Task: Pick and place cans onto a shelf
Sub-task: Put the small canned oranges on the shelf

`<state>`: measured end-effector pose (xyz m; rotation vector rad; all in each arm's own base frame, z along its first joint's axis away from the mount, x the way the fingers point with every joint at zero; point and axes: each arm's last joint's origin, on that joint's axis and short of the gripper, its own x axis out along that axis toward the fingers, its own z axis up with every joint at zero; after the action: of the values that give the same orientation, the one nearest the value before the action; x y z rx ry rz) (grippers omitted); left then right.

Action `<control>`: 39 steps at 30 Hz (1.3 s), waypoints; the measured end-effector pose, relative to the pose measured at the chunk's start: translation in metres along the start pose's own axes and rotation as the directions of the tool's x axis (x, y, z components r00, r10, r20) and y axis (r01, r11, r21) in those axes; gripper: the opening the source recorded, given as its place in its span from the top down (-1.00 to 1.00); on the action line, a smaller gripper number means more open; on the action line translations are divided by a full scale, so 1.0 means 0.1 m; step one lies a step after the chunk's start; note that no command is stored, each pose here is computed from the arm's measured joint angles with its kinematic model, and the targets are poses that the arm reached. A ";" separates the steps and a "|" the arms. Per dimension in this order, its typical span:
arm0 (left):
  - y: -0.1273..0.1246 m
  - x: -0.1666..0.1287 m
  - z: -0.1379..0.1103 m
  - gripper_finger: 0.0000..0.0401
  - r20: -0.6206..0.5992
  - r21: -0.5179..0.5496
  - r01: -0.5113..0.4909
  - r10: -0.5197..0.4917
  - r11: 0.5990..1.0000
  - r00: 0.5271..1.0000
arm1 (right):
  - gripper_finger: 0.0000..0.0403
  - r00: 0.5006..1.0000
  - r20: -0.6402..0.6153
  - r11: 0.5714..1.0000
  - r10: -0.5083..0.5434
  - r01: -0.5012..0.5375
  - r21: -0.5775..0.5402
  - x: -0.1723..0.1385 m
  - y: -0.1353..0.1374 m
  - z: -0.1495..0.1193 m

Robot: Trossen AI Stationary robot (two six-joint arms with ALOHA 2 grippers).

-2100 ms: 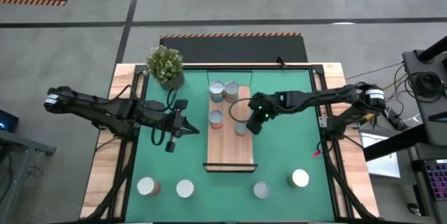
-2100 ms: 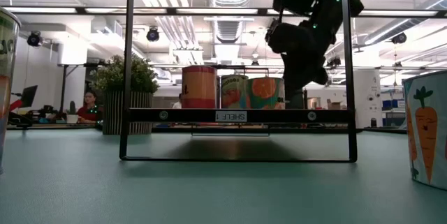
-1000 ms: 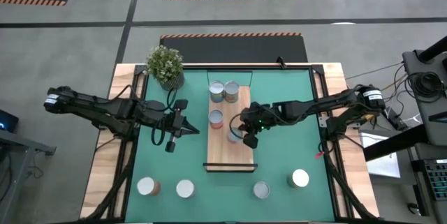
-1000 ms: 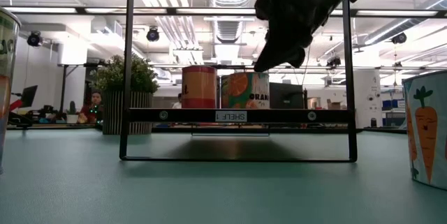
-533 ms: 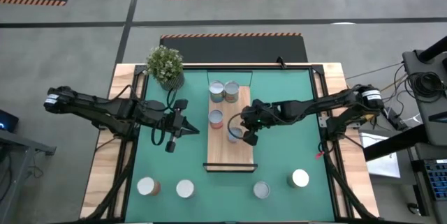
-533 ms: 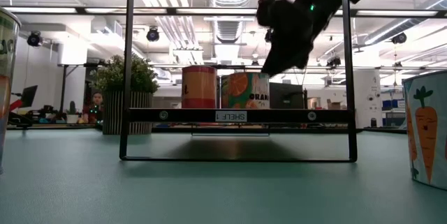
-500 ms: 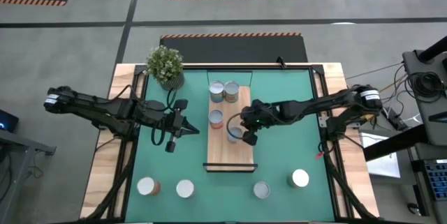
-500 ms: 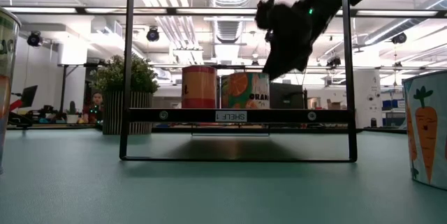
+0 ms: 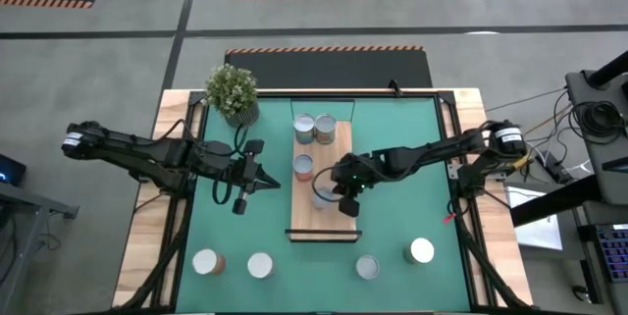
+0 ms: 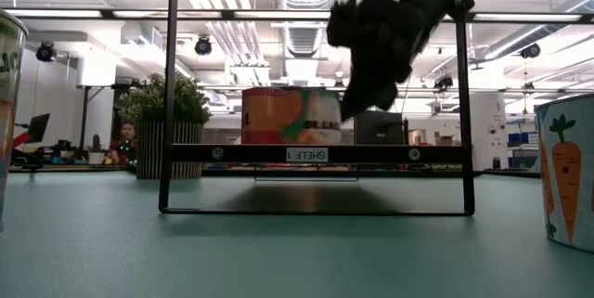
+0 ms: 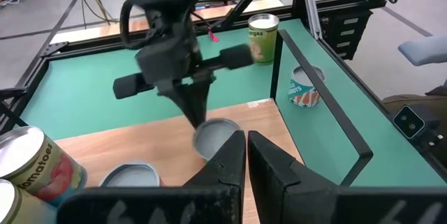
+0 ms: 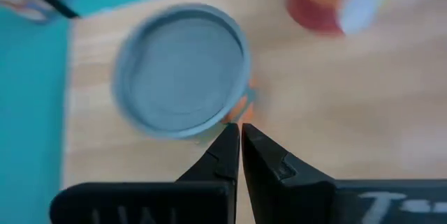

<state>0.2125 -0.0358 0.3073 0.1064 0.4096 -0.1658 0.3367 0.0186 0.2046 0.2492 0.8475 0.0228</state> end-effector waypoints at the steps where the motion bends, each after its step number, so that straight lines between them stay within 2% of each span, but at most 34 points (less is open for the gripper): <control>1: 0.00 0.00 0.00 1.00 0.000 0.000 0.000 0.000 1.000 1.000 | 0.96 1.000 0.013 1.000 0.007 -0.007 -0.021 -0.02 0.02 0.03; 8: 0.00 0.02 0.00 1.00 0.003 -0.030 -0.001 0.001 1.000 1.000 | 0.96 0.999 0.040 0.994 0.008 -0.004 -0.114 -0.09 0.04 0.15; 13: 0.00 0.18 0.01 1.00 0.013 -0.060 -0.003 0.004 0.998 1.000 | 0.96 0.999 0.043 0.988 -0.014 0.020 -0.156 -0.16 -0.01 0.18; 17: 0.00 0.39 -0.09 1.00 -0.064 -0.096 -0.055 0.049 0.994 0.997 | 0.96 0.999 0.041 0.983 -0.034 0.041 -0.180 -0.16 -0.06 0.16; 21: 0.03 0.59 -0.19 1.00 -0.149 -0.088 -0.113 0.099 0.990 0.984 | 0.96 0.998 0.037 0.973 -0.056 0.063 -0.220 -0.13 -0.07 0.14; 24: 0.07 0.70 -0.14 1.00 -0.192 -0.083 -0.127 0.109 0.988 0.975 | 0.96 0.997 0.042 0.967 -0.068 0.076 -0.243 -0.13 -0.07 0.14; 27: 0.10 0.84 -0.08 1.00 -0.256 -0.062 -0.131 0.111 0.989 0.960 | 0.96 0.996 0.063 0.967 -0.068 0.082 -0.243 -0.13 -0.07 0.16; 31: 0.10 1.04 -0.11 1.00 -0.359 -0.008 -0.114 0.103 0.993 0.928 | 0.96 0.994 0.088 0.966 -0.062 0.082 -0.244 -0.11 -0.07 0.16; 39: 0.11 1.21 -0.22 1.00 -0.406 0.030 -0.099 0.103 0.995 0.908 | 0.96 0.990 0.128 0.973 -0.053 0.080 -0.218 -0.03 -0.10 0.05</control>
<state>0.3158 -0.0392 0.2390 0.1720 0.8196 -0.0412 0.3371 0.0071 0.2079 0.0108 0.7243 0.0391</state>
